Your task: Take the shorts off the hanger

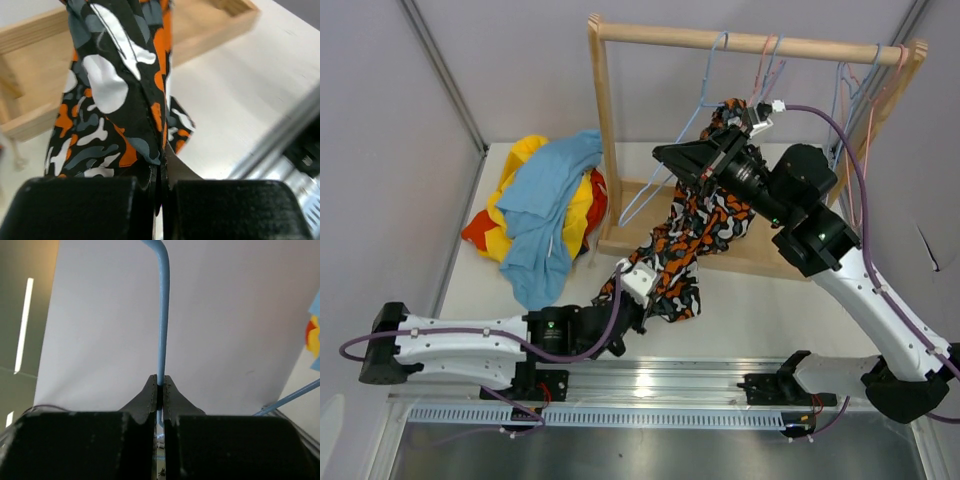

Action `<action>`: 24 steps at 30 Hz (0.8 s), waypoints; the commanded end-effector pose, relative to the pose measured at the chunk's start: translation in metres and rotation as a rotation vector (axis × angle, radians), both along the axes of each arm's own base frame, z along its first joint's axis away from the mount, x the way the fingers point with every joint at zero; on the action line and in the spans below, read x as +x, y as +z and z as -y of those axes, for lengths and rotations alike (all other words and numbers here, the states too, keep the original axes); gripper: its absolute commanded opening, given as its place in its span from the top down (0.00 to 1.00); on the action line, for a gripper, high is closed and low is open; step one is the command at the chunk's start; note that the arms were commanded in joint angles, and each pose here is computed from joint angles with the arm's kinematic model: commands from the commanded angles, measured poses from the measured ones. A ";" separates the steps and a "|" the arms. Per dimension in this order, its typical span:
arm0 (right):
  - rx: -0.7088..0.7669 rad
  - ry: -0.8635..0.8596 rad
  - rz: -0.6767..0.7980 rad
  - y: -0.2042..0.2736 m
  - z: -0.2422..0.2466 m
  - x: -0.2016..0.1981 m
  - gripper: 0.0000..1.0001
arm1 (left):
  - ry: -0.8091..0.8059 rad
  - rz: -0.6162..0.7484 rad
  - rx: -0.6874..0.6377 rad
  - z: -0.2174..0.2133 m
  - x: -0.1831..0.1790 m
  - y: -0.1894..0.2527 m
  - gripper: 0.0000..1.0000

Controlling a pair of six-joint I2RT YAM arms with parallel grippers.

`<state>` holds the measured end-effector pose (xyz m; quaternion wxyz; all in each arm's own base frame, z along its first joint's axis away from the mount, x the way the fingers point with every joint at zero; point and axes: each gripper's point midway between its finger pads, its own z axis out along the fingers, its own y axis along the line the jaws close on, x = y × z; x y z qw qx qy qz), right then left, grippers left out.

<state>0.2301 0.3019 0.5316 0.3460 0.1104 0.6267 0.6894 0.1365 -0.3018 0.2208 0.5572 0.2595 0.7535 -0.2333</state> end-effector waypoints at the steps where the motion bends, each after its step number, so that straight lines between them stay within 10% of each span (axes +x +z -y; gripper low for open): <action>1: 0.223 0.151 0.048 0.056 -0.002 -0.047 1.00 | 0.172 0.048 -0.145 -0.007 0.036 0.055 1.00; 11: 0.235 0.198 0.038 0.068 -0.021 -0.076 1.00 | 0.353 -0.014 -0.043 -0.030 0.125 0.054 1.00; 24: 0.161 0.058 0.021 0.051 -0.019 0.037 1.00 | 0.291 -0.161 -0.238 -0.068 0.059 0.012 1.00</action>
